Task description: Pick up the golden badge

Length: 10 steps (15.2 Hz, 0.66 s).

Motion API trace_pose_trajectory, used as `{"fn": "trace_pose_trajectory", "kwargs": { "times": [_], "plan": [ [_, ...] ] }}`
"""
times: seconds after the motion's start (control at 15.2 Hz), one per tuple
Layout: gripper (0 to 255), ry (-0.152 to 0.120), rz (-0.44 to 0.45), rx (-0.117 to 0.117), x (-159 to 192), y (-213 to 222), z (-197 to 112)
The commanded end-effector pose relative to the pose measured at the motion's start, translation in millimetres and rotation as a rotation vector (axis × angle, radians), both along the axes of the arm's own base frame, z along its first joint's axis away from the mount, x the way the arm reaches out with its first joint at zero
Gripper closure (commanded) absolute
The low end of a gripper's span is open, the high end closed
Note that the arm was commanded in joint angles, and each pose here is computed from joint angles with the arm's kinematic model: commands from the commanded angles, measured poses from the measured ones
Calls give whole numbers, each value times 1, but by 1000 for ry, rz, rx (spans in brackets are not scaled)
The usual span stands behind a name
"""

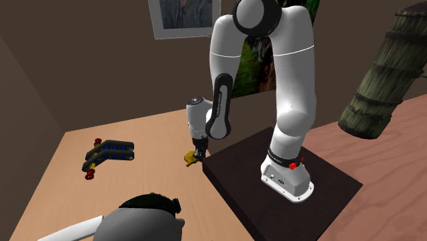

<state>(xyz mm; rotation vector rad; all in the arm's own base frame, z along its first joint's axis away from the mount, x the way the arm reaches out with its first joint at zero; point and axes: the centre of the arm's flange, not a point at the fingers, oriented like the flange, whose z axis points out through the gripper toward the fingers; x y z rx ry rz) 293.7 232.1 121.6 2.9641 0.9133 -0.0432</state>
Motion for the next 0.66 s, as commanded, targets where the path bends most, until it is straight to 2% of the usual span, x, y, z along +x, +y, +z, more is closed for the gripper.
{"fn": "trace_pose_trajectory", "kwargs": {
  "times": [0.0,0.46,0.59],
  "plan": [
    [255,0,0,-1,0,0,11],
    [255,0,0,-1,0,0,48],
    [255,0,0,-1,0,0,49]
  ]
}}
